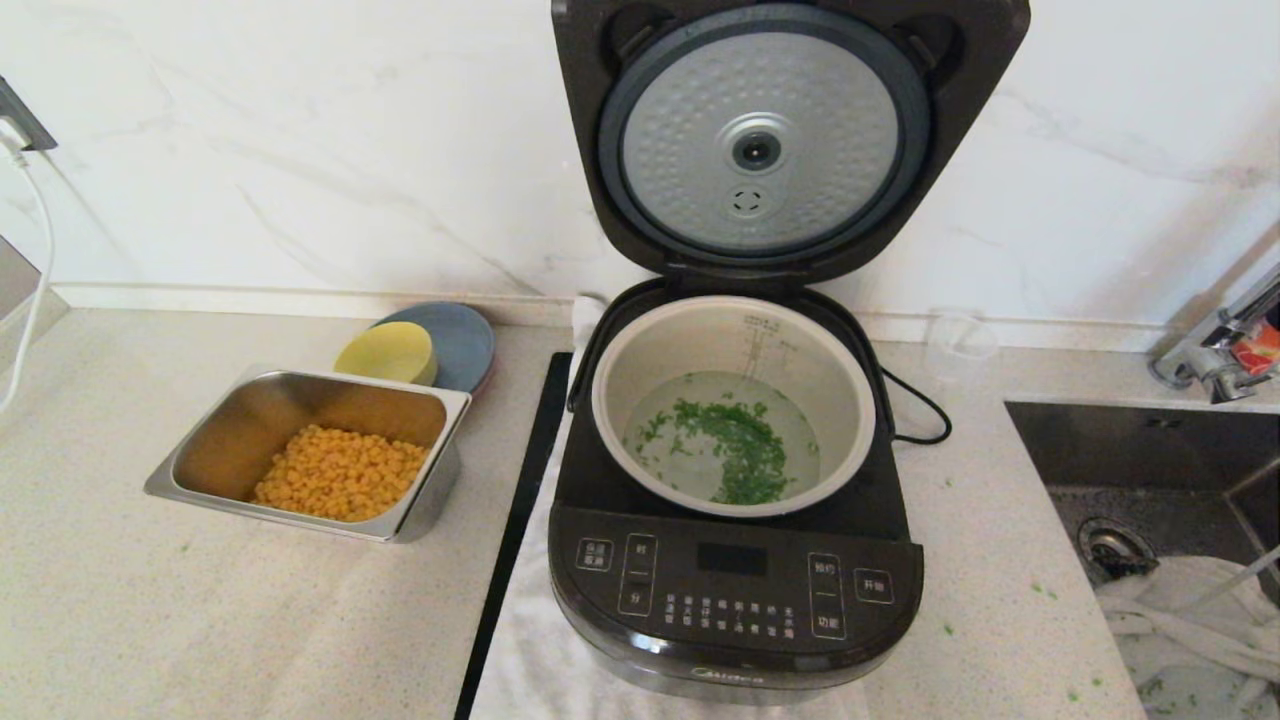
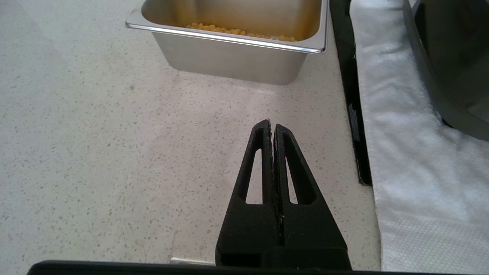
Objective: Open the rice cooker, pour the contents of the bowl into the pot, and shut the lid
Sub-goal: Fill a bowl with water from the tap
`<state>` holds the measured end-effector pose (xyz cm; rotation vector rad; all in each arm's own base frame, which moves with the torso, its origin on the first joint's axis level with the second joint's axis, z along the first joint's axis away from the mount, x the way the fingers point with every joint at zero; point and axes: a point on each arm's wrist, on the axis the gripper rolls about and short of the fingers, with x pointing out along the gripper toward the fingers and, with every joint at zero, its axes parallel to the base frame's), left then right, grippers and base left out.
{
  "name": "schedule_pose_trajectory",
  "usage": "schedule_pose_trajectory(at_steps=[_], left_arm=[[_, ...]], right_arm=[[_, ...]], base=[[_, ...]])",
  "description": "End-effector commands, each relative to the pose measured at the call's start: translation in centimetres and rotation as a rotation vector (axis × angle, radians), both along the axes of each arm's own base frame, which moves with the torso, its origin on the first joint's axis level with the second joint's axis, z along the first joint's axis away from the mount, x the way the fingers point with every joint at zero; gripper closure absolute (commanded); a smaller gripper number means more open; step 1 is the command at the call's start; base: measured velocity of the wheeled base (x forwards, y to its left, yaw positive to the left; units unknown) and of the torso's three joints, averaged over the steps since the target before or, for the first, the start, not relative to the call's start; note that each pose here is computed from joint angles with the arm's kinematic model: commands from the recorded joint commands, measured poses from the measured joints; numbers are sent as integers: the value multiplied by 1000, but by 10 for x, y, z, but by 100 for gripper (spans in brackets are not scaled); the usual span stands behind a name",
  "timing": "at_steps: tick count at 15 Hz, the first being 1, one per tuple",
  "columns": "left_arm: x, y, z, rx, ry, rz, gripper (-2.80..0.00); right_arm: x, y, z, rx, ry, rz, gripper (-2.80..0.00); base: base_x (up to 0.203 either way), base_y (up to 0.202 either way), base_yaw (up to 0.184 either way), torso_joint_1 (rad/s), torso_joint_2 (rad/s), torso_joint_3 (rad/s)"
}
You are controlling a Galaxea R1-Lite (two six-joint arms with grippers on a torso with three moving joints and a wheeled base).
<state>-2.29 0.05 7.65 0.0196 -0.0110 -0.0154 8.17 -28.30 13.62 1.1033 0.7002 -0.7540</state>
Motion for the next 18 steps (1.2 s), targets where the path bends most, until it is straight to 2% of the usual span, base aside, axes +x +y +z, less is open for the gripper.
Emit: schedule_pose_trajectory(at_steps=[1,7,18], left_arm=[[1,0,-2,0,6,0,0],[0,0,-2,0,6,0,0],[1,0,-2,1,6,0,0]], right_arm=[[0,-19,-15,39,-11,-7,0],[17,-40,-13,28,-99,45,0],[60,-68,-12,12,-130,74,0]], base=[[0,0,0,0,0,0],[0,0,0,0,0,0],[0,0,0,0,0,0]])
